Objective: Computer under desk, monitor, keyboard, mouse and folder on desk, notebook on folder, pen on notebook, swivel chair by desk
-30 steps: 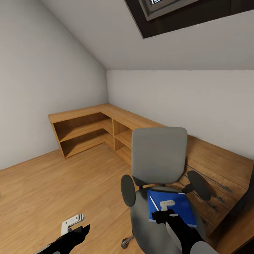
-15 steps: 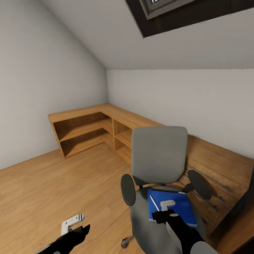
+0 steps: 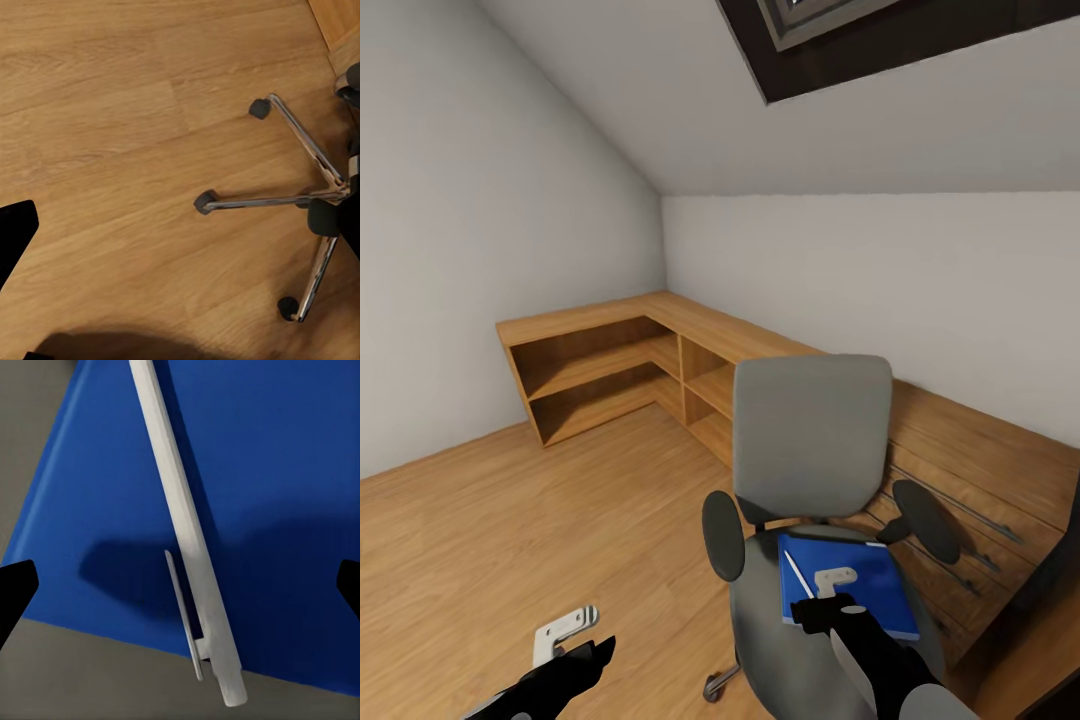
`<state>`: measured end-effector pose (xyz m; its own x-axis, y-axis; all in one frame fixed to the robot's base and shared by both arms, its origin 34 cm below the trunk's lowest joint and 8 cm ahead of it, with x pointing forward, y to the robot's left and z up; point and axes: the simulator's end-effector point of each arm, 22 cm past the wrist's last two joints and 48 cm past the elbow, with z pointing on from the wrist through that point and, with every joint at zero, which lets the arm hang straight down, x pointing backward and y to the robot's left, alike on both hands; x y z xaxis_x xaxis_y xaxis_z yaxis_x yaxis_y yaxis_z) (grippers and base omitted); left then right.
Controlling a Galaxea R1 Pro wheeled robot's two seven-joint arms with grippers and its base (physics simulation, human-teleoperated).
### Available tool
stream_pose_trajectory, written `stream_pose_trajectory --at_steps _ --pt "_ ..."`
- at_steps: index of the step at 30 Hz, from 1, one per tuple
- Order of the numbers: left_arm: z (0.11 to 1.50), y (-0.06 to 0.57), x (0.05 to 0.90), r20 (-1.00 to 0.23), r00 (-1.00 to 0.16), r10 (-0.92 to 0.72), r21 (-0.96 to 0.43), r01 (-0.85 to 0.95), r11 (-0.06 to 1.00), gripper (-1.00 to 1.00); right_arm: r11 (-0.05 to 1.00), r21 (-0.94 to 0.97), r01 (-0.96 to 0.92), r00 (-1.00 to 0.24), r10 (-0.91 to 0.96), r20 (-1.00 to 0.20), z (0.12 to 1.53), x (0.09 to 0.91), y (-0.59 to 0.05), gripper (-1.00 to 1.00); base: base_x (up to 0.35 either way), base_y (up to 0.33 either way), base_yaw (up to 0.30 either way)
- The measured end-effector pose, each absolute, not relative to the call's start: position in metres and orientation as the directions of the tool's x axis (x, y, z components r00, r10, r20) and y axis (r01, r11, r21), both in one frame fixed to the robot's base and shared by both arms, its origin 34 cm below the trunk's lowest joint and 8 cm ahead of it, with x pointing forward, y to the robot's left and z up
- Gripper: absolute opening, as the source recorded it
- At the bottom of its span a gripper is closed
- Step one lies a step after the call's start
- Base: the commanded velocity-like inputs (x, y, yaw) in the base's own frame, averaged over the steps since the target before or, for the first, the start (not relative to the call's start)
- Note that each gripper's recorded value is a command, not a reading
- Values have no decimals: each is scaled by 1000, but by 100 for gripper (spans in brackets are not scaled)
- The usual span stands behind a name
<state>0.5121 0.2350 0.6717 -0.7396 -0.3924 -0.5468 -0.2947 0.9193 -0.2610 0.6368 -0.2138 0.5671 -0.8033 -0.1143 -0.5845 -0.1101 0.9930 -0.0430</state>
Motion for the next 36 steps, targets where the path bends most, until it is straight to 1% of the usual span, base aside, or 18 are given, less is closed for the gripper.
stream_pose_trajectory --at_steps 36 --pt "669 236 510 -542 -744 -391 -257 -296 920 100 993 -45 -111 -801 -117 -587 568 638 -214 100 3 -5 0"
